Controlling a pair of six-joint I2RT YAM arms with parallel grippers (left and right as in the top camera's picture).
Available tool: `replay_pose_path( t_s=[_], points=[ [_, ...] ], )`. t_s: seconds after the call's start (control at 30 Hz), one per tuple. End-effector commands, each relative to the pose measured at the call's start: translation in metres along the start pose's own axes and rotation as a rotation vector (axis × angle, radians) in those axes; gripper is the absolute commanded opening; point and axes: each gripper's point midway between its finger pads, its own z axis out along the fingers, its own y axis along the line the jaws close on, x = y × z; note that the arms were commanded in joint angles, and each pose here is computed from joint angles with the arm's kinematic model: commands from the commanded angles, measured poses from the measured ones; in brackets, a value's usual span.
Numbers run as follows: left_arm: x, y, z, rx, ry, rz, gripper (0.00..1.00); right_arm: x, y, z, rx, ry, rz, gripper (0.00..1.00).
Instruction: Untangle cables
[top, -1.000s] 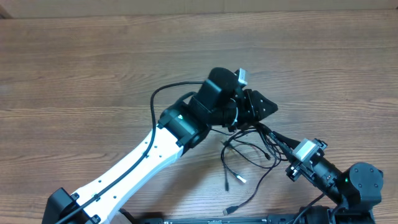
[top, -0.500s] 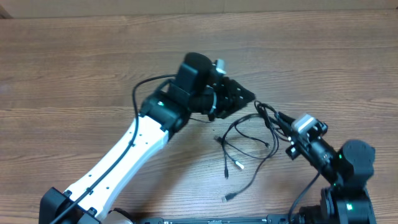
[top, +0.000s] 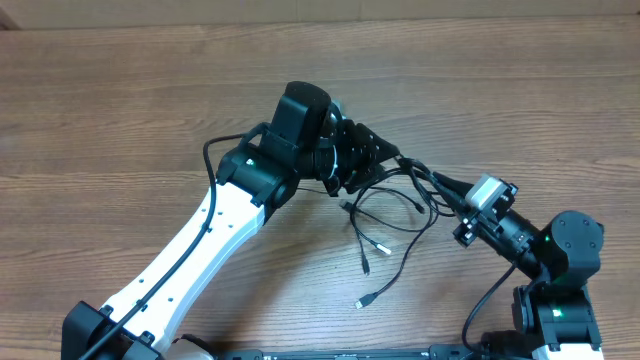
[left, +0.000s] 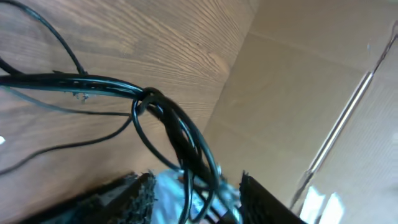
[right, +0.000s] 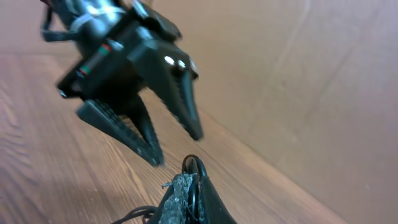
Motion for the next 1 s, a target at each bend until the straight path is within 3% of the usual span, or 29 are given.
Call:
replay_pose_path(
  t_s=[0.0, 0.2, 0.33, 0.47, 0.6, 0.97],
  points=[
    [0.001, -0.006, 0.0, 0.009, -0.011, -0.136, 0.5, -0.022, 0.006, -0.002, -0.047, -0.063, -0.035, 0.04],
    [0.012, -0.007, 0.005, 0.003, 0.011, -0.24, 0.63, -0.024, 0.005, -0.003, -0.042, -0.072, -0.05, 0.04],
    [0.022, -0.006, 0.01, -0.007, 0.028, -0.291, 0.43, -0.025, 0.004, -0.003, -0.041, -0.074, -0.051, 0.04],
    [0.028, -0.009, 0.013, -0.001, 0.037, -0.287, 0.31, -0.025, 0.005, -0.003, -0.042, -0.074, -0.051, 0.04],
    [0.03, -0.009, 0.014, -0.001, 0.04, -0.296, 0.04, -0.024, 0.005, -0.003, -0.043, -0.072, -0.049, 0.04],
    [0.018, -0.014, 0.009, 0.025, 0.021, -0.297, 0.04, -0.012, 0.009, -0.002, -0.059, -0.029, 0.001, 0.04]
  ],
)
